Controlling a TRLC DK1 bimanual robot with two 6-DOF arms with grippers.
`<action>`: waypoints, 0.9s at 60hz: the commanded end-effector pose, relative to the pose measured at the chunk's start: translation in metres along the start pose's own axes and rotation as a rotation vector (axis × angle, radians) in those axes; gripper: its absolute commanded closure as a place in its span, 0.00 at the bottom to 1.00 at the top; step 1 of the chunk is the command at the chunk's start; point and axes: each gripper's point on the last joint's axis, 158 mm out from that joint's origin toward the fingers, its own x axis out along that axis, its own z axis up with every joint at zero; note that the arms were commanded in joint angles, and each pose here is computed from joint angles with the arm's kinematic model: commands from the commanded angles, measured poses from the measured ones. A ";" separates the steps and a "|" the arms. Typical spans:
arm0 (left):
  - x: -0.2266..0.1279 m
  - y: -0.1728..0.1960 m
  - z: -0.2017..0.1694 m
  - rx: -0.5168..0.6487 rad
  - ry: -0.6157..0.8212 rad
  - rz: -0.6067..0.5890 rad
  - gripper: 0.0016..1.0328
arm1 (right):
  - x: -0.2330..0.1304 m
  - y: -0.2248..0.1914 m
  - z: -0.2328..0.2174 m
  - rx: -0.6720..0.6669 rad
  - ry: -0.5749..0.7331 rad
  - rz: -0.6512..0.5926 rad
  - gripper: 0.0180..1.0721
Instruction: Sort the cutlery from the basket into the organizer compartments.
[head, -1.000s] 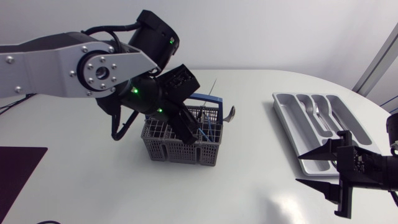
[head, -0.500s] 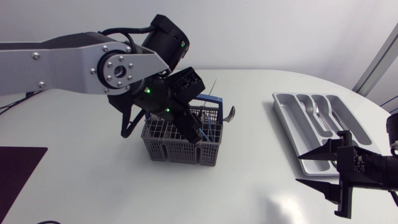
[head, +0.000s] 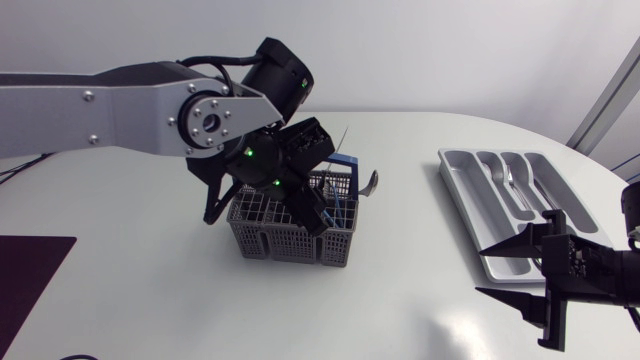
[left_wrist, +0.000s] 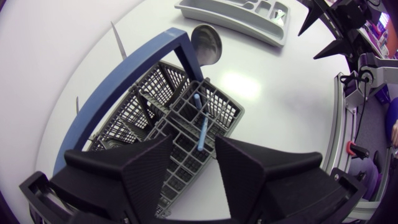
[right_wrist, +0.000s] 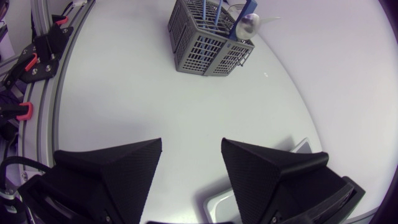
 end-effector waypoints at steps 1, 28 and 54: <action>0.004 0.000 0.010 0.008 -0.004 0.002 0.64 | 0.004 0.008 -0.004 0.019 -0.003 0.019 0.33; 0.008 0.000 0.011 0.008 -0.002 -0.001 0.86 | 0.004 0.008 -0.005 0.017 -0.001 0.019 0.33; 0.002 -0.011 0.020 0.041 -0.020 -0.014 0.96 | 0.004 0.008 -0.007 0.021 0.003 0.020 0.33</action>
